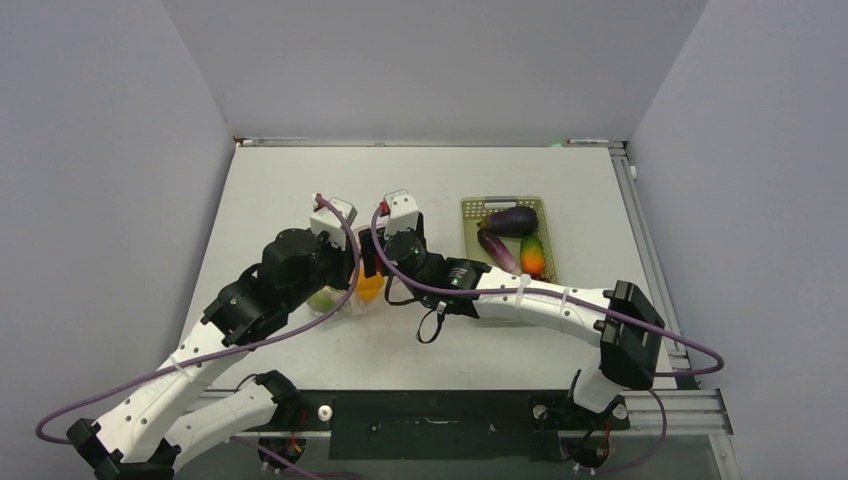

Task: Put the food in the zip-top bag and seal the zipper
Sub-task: Place the fake vegetable in the zipper food storage bag.

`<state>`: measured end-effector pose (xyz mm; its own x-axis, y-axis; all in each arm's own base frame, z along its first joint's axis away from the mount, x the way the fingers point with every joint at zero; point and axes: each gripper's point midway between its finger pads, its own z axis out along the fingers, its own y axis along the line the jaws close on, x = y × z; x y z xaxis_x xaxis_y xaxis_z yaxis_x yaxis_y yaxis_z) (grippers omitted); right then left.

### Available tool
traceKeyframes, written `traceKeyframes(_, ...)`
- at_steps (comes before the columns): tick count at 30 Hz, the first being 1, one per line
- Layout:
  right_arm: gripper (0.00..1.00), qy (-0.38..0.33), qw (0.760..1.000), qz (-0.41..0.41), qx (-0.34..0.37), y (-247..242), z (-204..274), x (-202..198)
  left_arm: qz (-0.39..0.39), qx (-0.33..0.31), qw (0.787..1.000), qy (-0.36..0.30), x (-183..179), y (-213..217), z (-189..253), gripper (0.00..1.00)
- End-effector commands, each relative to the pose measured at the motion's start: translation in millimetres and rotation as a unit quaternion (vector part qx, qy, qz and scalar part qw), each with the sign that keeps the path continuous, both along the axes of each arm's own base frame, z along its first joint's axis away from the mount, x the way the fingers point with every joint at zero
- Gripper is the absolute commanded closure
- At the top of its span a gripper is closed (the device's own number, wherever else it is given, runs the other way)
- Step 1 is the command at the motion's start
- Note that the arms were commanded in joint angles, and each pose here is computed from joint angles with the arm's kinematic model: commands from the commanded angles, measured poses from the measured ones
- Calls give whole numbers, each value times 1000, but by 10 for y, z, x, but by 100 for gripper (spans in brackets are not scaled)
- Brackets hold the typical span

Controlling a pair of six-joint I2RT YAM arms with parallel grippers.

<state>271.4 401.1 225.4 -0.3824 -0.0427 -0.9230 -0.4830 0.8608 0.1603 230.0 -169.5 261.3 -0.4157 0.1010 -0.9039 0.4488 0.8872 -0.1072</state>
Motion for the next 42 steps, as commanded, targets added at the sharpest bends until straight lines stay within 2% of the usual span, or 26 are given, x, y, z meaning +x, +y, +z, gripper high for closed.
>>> traceKeyframes(1,48,-45,996,-54,56,11,328,215,-1,-17,1000,-18,46,-34,124,100)
traceKeyframes(6,30,-54,994,-73,65,-11,277,292,1,-15,1000,-17,55,-35,110,100)
traceKeyframes(9,23,-51,994,-74,70,-3,248,311,2,-14,1000,-16,59,-32,101,100)
traceKeyframes(13,7,-47,993,-72,76,-8,228,320,2,-14,1000,-16,62,-36,99,100)
traceKeyframes(15,3,-45,994,-68,79,-3,226,322,2,-13,1000,-16,64,-34,98,100)
traceKeyframes(28,1,-25,997,-21,76,-3,319,158,7,-11,1000,-16,72,-17,94,100)
traceKeyframes(42,5,-23,997,-8,75,-393,616,-76,7,-10,1000,-13,78,-26,78,100)
